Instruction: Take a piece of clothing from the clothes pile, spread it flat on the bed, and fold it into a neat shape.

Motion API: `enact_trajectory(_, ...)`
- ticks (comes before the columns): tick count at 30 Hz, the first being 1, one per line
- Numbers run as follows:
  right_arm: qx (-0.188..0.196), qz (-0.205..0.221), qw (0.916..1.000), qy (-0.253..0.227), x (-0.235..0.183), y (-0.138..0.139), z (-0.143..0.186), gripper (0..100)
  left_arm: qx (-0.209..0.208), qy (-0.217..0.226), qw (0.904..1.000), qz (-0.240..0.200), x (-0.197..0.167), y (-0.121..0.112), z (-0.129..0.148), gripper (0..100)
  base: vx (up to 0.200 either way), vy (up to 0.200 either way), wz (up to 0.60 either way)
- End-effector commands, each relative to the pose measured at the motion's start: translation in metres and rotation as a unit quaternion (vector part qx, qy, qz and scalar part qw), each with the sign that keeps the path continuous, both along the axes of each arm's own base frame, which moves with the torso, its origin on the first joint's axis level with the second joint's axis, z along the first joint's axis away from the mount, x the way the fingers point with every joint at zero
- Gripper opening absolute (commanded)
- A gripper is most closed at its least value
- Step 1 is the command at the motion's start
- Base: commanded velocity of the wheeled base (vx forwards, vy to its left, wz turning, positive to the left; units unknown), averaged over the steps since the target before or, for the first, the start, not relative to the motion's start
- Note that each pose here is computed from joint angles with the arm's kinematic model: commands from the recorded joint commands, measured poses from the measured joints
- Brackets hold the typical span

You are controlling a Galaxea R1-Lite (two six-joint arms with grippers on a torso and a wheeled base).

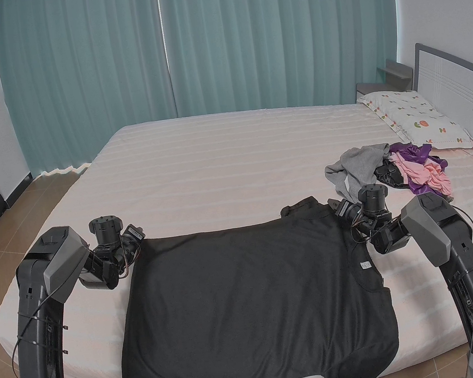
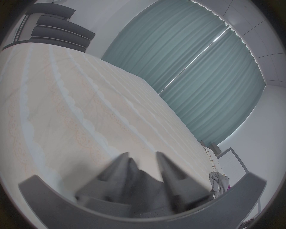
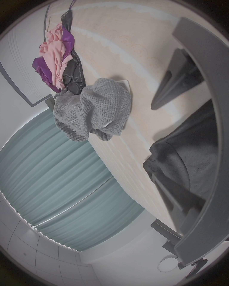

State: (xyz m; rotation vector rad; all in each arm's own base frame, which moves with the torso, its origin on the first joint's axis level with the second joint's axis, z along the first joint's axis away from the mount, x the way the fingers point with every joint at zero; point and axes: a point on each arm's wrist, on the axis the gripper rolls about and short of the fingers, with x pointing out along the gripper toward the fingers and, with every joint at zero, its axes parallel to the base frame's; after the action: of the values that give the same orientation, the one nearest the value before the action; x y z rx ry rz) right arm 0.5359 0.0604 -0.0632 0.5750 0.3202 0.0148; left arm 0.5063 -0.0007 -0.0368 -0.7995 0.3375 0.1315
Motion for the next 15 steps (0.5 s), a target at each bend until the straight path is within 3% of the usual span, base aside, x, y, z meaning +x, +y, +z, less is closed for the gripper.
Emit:
enact_trajectory(1, 0.002, -0.003, 1.0, 0.002, -0.002, -0.004, 0.004, 100, -0.001, 0.001, 1.0, 0.0, -0.001, 0.0, 0.0, 100, 0.0, 0.0, 0.0)
enact_trajectory(7, 0.009, -0.014, 0.9998, 0.009, -0.014, -0.017, 0.025, 100, -0.003, -0.002, 1.0, 0.008, -0.006, 0.006, 0.012, 100, 0.0, 0.0, 0.0)
enact_trajectory(11, 0.036, -0.022, 0.9991, 0.011, -0.037, -0.031, 0.051, 100, -0.033, -0.005, 0.9992, 0.023, -0.026, 0.015, 0.047, 100, 0.0, 0.0, 0.0)
enact_trajectory(15, 0.055, 0.027, 0.9975, 0.035, -0.083, -0.038, 0.077, 100, -0.068, -0.008, 0.9971, 0.034, -0.045, 0.019, 0.076, 100, 0.0, 0.0, 0.0)
